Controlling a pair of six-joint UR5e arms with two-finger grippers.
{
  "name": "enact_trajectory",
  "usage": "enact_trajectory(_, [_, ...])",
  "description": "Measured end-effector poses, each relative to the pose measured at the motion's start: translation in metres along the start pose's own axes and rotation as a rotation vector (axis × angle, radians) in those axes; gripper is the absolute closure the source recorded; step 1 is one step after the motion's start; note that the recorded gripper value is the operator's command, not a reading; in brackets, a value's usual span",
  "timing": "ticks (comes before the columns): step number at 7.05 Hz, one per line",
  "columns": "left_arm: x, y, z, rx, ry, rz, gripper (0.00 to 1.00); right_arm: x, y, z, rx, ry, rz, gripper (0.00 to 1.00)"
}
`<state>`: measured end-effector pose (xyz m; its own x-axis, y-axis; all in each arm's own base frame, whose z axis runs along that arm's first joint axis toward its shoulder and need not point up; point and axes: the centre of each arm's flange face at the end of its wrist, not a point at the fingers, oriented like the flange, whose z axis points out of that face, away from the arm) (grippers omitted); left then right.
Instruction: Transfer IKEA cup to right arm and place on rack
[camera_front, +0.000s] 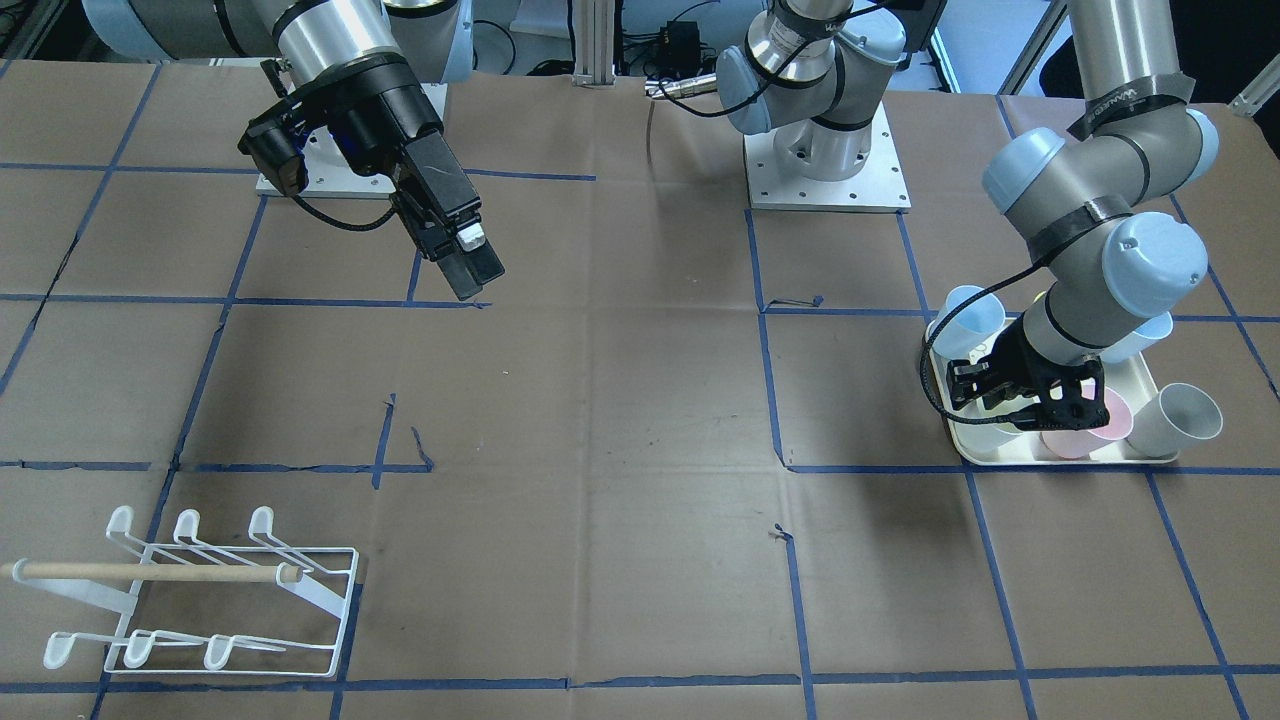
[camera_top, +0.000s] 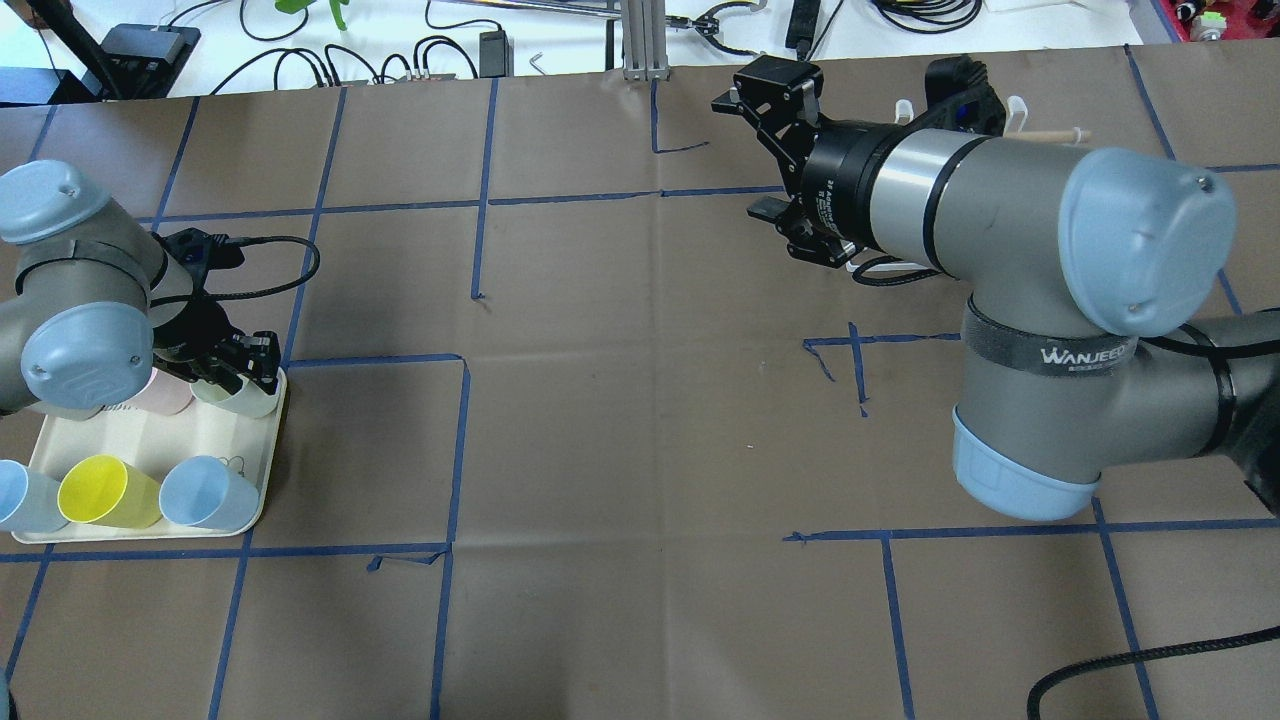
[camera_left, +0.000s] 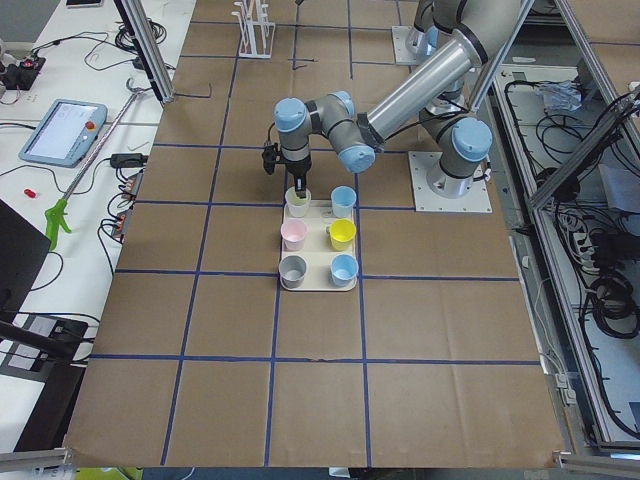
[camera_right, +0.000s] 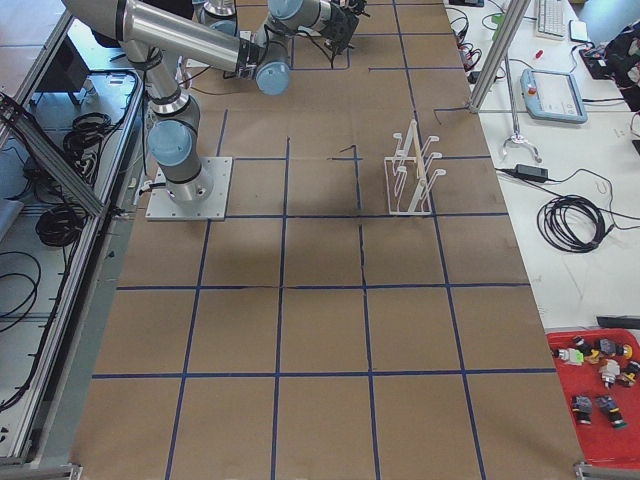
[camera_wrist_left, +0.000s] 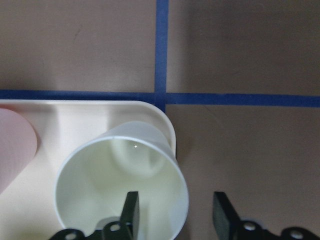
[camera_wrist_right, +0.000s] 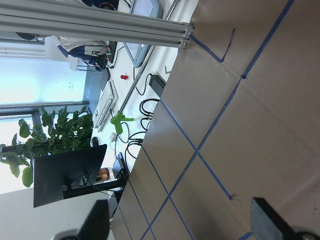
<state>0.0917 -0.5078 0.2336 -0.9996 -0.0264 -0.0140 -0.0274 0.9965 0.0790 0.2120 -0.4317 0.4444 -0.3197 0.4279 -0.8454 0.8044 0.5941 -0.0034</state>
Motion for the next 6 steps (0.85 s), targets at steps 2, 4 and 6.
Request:
enact_trajectory(2, [-0.001,-0.002,-0.003,0.006,0.002,0.0,1.0,-0.003,0.001,-0.003,0.013,-0.041,-0.019,0.0])
enact_trajectory(4, [-0.003,-0.006,-0.017,0.021,-0.006,-0.004,1.0,0.003,0.003,-0.004,0.017,-0.055,-0.026,0.0])
enact_trajectory(6, [-0.008,-0.016,-0.049,0.009,-0.004,-0.002,1.0,0.008,0.008,-0.003,-0.012,-0.063,-0.016,0.0])
